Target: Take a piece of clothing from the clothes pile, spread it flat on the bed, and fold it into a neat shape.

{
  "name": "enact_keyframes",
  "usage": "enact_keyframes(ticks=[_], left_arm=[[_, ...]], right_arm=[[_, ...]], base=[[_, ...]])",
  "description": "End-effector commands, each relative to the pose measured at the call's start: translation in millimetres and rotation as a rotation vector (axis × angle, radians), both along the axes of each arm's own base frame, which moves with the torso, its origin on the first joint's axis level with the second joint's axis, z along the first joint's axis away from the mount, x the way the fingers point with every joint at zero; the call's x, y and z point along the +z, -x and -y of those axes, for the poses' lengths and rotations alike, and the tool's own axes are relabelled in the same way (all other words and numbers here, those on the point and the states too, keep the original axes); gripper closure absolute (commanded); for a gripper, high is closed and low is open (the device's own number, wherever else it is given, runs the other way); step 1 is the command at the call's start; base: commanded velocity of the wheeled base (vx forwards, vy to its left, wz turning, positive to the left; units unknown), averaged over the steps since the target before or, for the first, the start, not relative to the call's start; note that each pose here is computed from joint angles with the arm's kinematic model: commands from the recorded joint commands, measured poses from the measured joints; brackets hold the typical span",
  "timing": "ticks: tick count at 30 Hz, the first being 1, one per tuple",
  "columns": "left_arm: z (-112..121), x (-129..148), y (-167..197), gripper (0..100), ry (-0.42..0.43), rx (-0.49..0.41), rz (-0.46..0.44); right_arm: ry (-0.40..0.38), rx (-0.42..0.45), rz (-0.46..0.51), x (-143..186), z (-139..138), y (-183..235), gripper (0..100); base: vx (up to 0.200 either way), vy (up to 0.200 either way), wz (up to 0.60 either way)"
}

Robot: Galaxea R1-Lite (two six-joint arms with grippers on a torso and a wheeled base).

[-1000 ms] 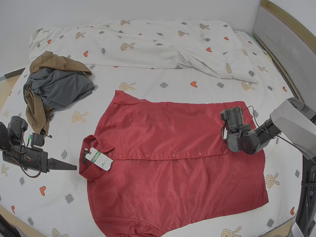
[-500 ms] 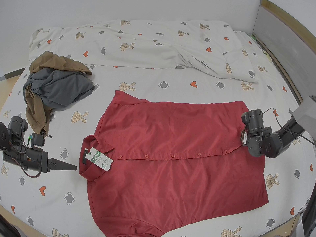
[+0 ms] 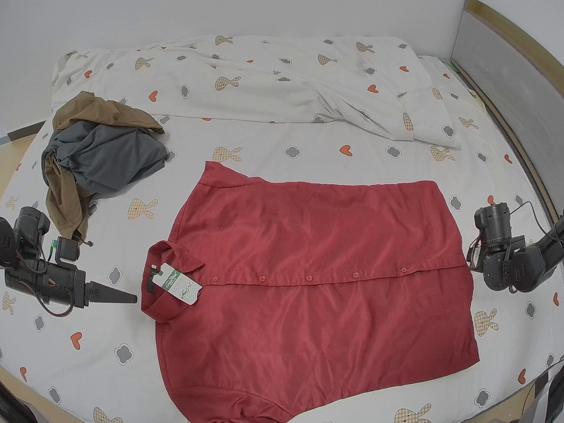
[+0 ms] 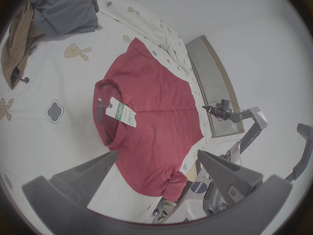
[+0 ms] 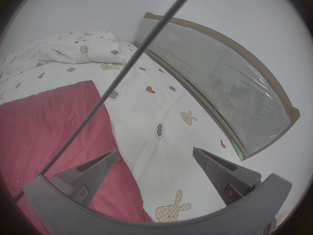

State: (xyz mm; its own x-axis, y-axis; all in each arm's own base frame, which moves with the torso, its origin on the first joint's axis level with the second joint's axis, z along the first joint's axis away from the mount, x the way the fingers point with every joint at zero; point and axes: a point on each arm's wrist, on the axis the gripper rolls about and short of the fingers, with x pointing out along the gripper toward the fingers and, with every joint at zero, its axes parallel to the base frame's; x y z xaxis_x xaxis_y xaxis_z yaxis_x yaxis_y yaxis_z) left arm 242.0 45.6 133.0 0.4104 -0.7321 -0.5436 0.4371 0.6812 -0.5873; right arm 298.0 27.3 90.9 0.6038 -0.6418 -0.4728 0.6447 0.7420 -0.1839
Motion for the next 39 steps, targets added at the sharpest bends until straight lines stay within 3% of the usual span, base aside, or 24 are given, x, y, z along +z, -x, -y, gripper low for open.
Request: enact_keyframes(ticks=[1,3,4,7,8,9,11,15,21,25,31,34,39], left_arm=[[-0.3,-0.6,-1.0,0,0.001,0.001,-0.003],[-0.7,-0.8,-2.4,0,0.001,0.001,-0.003],[-1.3,0.2,-3.2,0,0.001,0.005,0.0],[-0.5,4.5,-1.8,0,-0.002,0.008,0.021],[-0.5,4.5,-1.8,0,-0.002,0.008,0.021],[1.5,10.7,2.7,0,-0.001,0.014,0.032],[11.6,25.3,16.7,0,-0.005,-0.002,0.072],[36.0,31.8,36.1,0,-0.02,-0.069,0.057],[67.5,0.6,60.5,0,-0.265,-0.135,-0.128],[70.5,-4.7,61.6,0,-0.307,-0.132,-0.109],[68.8,-5.7,36.6,0,-0.28,0.003,-0.079],[69.4,-8.0,17.4,0,-0.29,0.096,-0.058],[71.5,-0.8,-19.5,0,-0.201,0.216,0.054]], right_arm=[[-0.038,-0.005,0.059,18.2,7.4,18.2,0],[-0.115,0.053,0.087,25.4,7.6,28.8,0],[-0.252,0.161,0.116,33.1,7.7,42.6,0],[-0.502,0.365,0.179,51.2,17.7,73.5,0],[-0.502,0.365,0.179,51.2,17.7,73.5,0],[-0.601,0.457,0.199,56.2,26.8,90.4,0],[-0.679,0.529,0.227,59.3,37.9,111.9,0],[-0.696,0.511,0.201,48.5,39.6,125.9,0],[-0.738,0.536,0.099,26.3,29.4,137.7,0],[-0.749,0.568,0.059,22.1,22.5,134.0,0],[-0.788,0.619,-0.052,4.1,7.6,142.8,0],[-0.815,0.636,-0.06,-2.0,8.6,150.4,0],[-0.897,0.693,-0.051,-11.4,12.5,160.6,0]], base=[[0.0,0.0,0.0],[0.0,0.0,0.0],[0.0,0.0,0.0],[0.0,0.0,0.0],[0.0,0.0,0.0],[0.0,0.0,0.0],[0.0,0.0,0.0],[0.0,0.0,0.0],[0.0,0.0,0.0],[0.0,0.0,0.0],[0.0,0.0,0.0],[0.0,0.0,0.0],[0.0,0.0,0.0]])
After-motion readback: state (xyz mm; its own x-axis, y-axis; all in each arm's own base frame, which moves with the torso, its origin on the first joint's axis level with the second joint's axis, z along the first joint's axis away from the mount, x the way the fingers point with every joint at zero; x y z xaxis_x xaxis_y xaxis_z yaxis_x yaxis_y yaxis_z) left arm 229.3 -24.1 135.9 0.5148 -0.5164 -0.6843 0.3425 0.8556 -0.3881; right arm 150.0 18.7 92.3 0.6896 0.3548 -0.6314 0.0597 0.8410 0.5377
